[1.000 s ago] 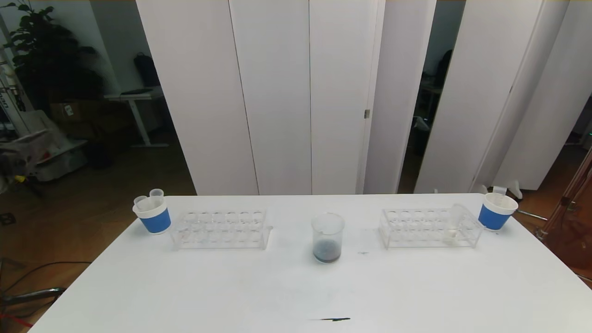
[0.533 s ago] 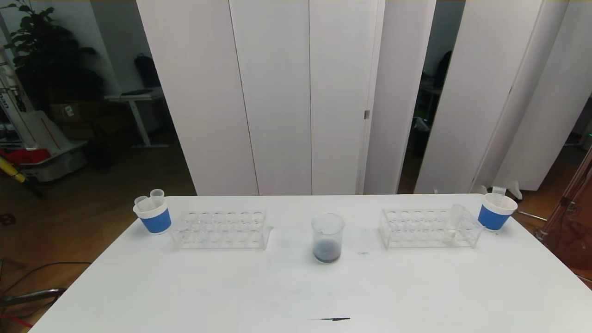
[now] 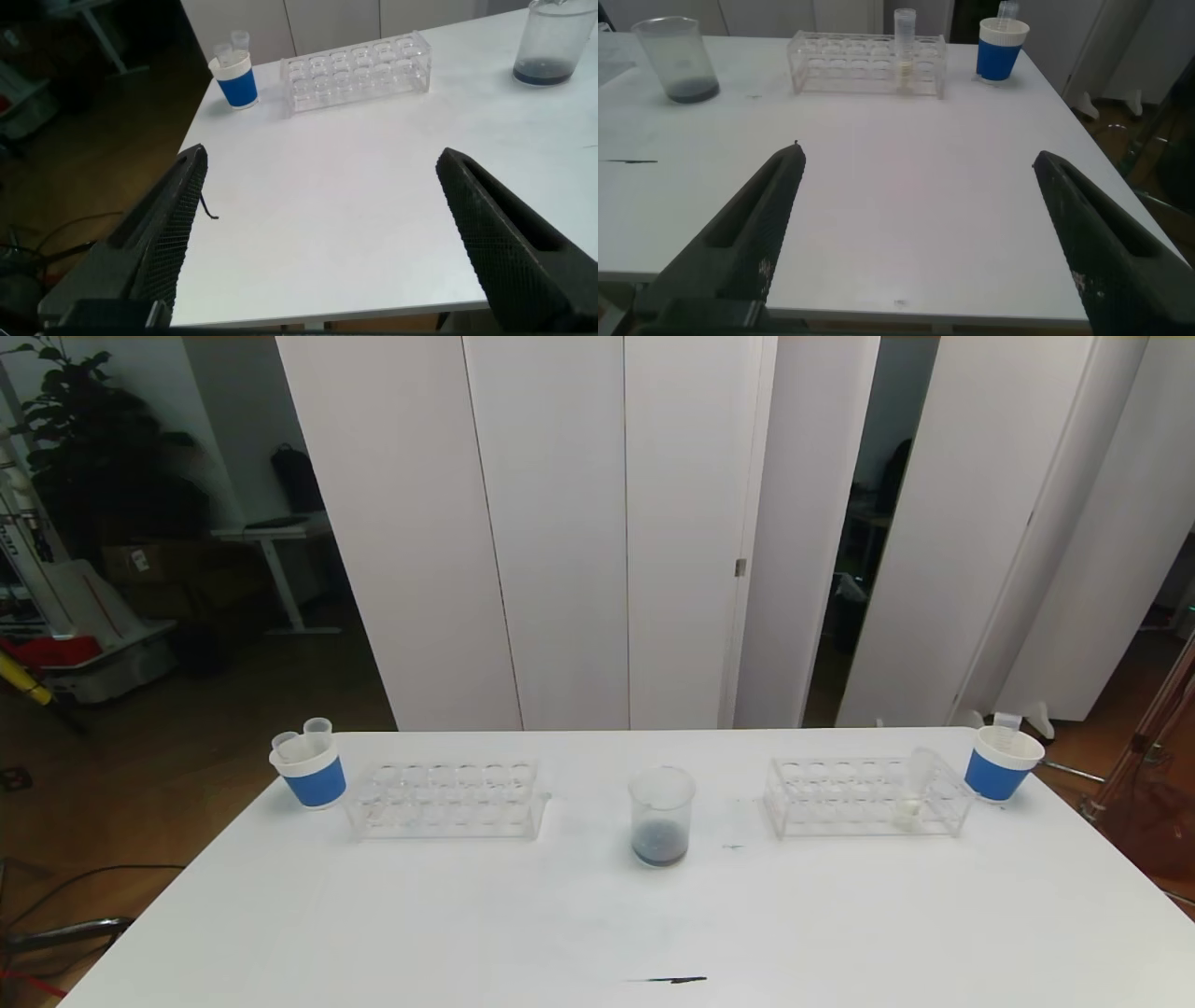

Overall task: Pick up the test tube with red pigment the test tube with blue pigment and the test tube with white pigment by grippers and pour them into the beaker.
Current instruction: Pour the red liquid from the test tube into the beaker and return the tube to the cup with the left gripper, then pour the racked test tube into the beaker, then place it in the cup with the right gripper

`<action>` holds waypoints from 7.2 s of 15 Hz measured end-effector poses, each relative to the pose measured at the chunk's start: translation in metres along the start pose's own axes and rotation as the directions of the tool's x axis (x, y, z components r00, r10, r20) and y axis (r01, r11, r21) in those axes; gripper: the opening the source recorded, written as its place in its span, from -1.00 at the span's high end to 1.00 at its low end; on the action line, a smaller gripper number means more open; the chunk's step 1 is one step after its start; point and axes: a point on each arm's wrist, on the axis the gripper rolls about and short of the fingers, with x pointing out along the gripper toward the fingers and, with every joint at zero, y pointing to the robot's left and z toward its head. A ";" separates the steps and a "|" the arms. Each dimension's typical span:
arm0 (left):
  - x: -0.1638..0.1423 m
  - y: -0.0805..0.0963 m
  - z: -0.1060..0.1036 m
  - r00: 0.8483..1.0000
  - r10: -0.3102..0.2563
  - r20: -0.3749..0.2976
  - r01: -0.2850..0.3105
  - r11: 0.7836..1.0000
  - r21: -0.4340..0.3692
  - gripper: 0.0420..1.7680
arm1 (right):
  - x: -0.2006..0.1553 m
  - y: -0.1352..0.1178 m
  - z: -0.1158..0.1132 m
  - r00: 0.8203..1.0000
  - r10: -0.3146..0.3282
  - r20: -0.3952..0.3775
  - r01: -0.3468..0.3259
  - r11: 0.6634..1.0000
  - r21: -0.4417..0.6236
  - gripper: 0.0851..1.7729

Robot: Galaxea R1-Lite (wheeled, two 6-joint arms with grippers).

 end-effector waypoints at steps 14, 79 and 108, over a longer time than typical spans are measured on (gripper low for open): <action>0.013 -0.013 -0.054 0.997 -0.052 0.064 0.058 0.993 -0.104 -0.98 | 0.000 0.000 0.000 1.000 0.000 0.000 0.000 1.000 0.000 -0.97; 0.013 -0.013 -0.054 0.997 -0.052 0.060 0.059 0.993 -0.105 -0.98 | 0.334 0.007 0.007 0.956 -0.048 -0.290 0.016 0.993 -0.113 -0.97; 0.013 -0.013 -0.054 0.997 -0.052 0.060 0.058 0.993 -0.104 -0.98 | 0.389 0.001 -0.017 0.972 -0.064 -0.225 0.049 0.996 -0.070 0.42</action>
